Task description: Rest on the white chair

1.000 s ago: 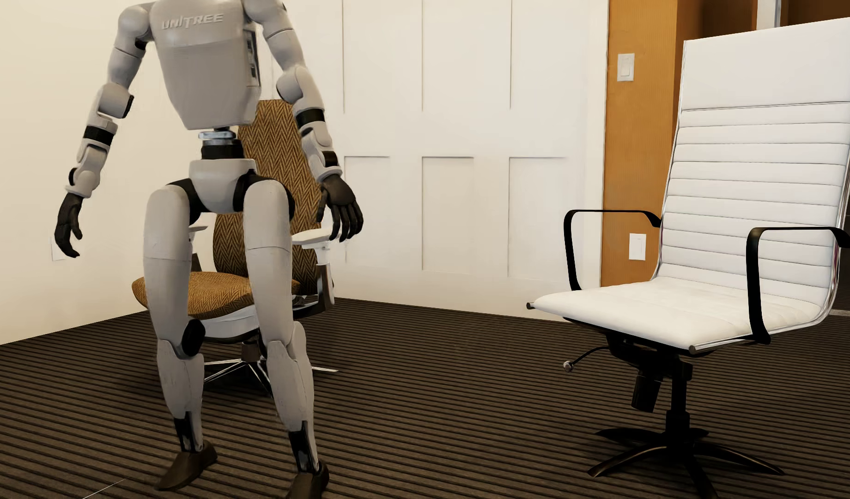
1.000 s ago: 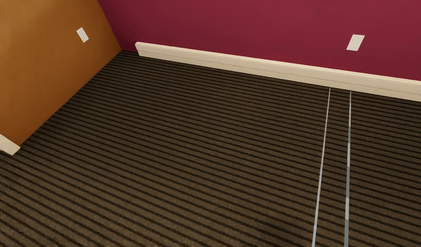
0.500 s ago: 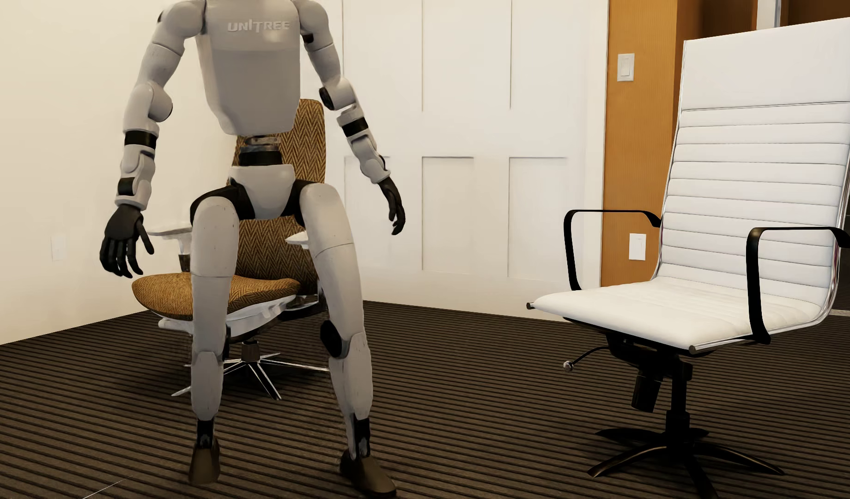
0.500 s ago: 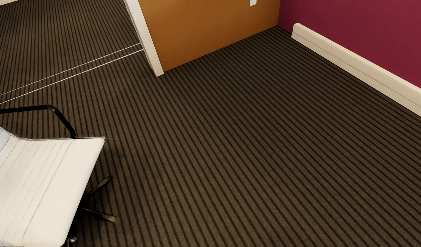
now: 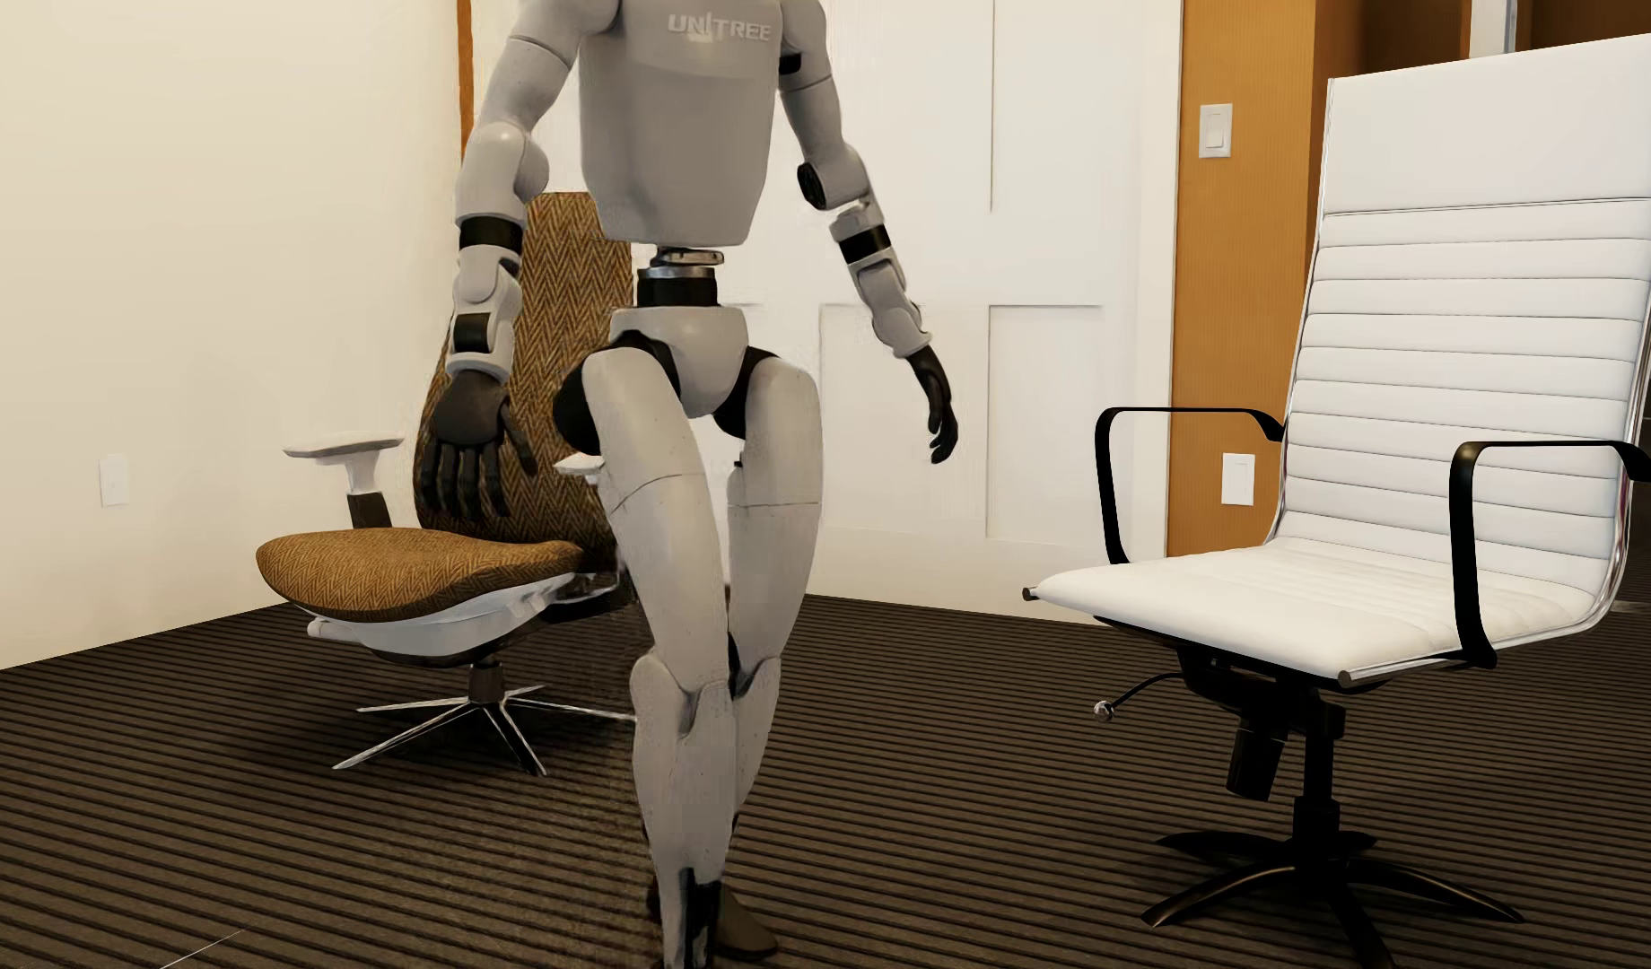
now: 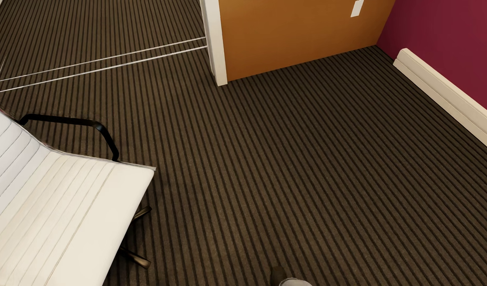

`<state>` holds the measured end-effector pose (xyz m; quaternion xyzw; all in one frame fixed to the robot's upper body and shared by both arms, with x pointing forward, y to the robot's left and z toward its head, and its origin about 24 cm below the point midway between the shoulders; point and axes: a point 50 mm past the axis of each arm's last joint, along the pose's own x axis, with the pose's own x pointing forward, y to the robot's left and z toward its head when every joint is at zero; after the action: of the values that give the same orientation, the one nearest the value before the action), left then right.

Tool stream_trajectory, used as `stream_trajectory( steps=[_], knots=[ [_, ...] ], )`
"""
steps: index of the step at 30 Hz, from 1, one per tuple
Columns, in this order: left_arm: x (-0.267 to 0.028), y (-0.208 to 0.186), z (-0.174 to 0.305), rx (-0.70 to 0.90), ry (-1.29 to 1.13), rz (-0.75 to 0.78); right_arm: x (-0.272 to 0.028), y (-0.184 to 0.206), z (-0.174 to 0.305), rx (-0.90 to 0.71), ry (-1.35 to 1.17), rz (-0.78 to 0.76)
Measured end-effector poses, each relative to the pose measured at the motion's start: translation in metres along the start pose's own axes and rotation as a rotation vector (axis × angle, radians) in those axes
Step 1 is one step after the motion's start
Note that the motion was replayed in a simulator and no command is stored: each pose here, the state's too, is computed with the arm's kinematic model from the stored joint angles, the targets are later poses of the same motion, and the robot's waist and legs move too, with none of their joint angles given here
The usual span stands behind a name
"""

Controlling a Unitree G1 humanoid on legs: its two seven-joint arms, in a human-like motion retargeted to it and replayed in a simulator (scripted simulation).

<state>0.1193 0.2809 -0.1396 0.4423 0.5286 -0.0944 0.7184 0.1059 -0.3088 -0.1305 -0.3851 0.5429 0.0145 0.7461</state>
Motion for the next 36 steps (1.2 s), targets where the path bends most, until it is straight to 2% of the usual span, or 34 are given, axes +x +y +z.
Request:
stream_trajectory(
  steps=[3, 8, 15, 22, 26, 29, 30, 36],
  knots=[
    [0.000, -0.002, 0.006, 0.020, -0.036, -0.008, -0.001, -0.002, -0.011, 0.015, 0.039, -0.006],
    [-0.006, -0.021, -0.021, 0.001, 0.043, -0.067, -0.006, 0.005, -0.029, 0.015, 0.088, 0.020],
    [-0.004, -0.015, -0.018, 0.011, 0.046, -0.035, 0.000, -0.008, 0.009, -0.021, -0.060, -0.047],
    [-0.010, -0.016, -0.040, -0.062, 0.123, 0.031, -0.001, 0.006, 0.025, -0.056, -0.110, -0.053],
    [-0.005, 0.000, -0.028, -0.120, 0.097, 0.125, 0.000, -0.005, 0.043, -0.020, -0.154, -0.115],
    [-0.005, 0.010, -0.024, -0.155, 0.082, 0.190, 0.001, -0.007, 0.057, -0.108, -0.193, -0.106],
    [-0.004, 0.011, -0.013, -0.133, 0.008, 0.232, 0.001, -0.006, 0.065, -0.142, -0.236, -0.112],
    [0.000, 0.004, 0.006, -0.110, -0.019, 0.145, 0.003, -0.025, 0.076, -0.181, -0.262, -0.121]
  ],
)
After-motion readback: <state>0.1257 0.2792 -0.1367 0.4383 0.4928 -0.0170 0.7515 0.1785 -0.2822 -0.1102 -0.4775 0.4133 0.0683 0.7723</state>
